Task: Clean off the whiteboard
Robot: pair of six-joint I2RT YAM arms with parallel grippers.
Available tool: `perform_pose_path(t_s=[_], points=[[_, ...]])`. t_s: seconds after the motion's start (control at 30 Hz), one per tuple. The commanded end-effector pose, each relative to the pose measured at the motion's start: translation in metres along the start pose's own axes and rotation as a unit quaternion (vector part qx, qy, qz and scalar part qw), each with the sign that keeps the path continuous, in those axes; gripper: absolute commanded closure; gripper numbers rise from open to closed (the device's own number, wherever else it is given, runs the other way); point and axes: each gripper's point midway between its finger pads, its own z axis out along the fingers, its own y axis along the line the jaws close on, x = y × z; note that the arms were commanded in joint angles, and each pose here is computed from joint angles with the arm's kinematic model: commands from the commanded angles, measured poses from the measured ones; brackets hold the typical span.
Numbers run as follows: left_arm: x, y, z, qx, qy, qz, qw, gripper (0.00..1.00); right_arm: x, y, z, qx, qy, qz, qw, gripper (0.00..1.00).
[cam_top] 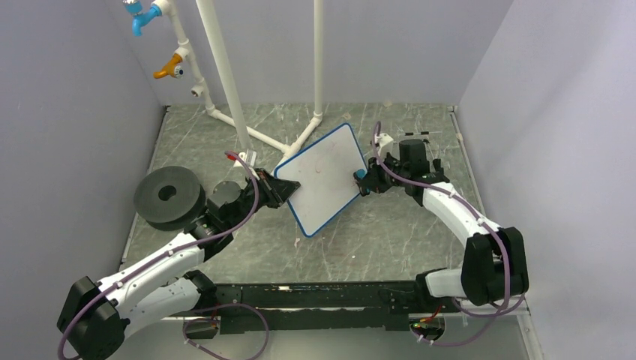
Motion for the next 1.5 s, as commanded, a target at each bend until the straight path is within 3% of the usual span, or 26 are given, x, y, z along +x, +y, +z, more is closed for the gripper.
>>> perform_pose_path(t_s=[0.0,0.13,0.23,0.4,0.5,0.67,0.77,0.83,0.97,1.07,1.17,1.37,1.47], points=[[-0.058,-0.064,-0.009,0.101,-0.091,-0.022,0.99,1.0,-0.015,0.073,-0.009,-0.147,-0.036,-0.057,0.987,1.0],[-0.057,-0.065,-0.01,0.107,-0.09,-0.029,0.99,1.0,-0.018,0.087,-0.009,-0.16,-0.042,-0.063,0.984,1.0],[-0.054,-0.068,-0.011,0.118,-0.085,-0.035,0.989,1.0,-0.031,0.038,-0.001,-0.044,-0.06,-0.006,0.997,1.0],[-0.051,-0.071,-0.013,0.131,-0.078,-0.044,0.987,1.0,-0.034,-0.028,-0.001,0.109,-0.082,0.078,0.988,1.0],[-0.052,-0.07,-0.015,0.131,-0.081,-0.045,0.987,1.0,-0.025,-0.023,0.004,0.083,-0.064,0.087,0.991,1.0],[-0.05,-0.068,-0.014,0.134,-0.08,-0.054,0.986,1.0,-0.023,0.046,0.006,-0.08,-0.053,0.039,0.995,1.0],[-0.049,-0.066,-0.013,0.135,-0.077,-0.058,0.986,1.0,-0.025,0.079,0.002,-0.133,-0.057,0.006,0.99,1.0],[-0.047,-0.066,-0.012,0.139,-0.074,-0.06,0.986,1.0,-0.031,0.07,0.004,-0.106,-0.065,0.012,0.992,1.0],[-0.042,-0.066,-0.01,0.145,-0.065,-0.066,0.985,1.0,-0.038,-0.007,0.013,0.076,-0.075,0.055,0.993,1.0],[-0.039,-0.066,-0.01,0.151,-0.06,-0.071,0.984,1.0,-0.027,-0.041,0.015,0.14,-0.056,0.084,0.985,1.0],[-0.038,-0.067,-0.01,0.152,-0.058,-0.068,0.984,1.0,-0.023,-0.032,0.017,0.103,-0.049,0.083,0.99,1.0],[-0.036,-0.068,-0.008,0.156,-0.052,-0.068,0.984,1.0,-0.028,0.062,0.017,-0.096,-0.048,0.001,0.994,1.0],[-0.034,-0.069,-0.008,0.161,-0.047,-0.067,0.983,1.0,-0.045,0.053,0.015,-0.065,-0.066,0.002,0.996,1.0]])
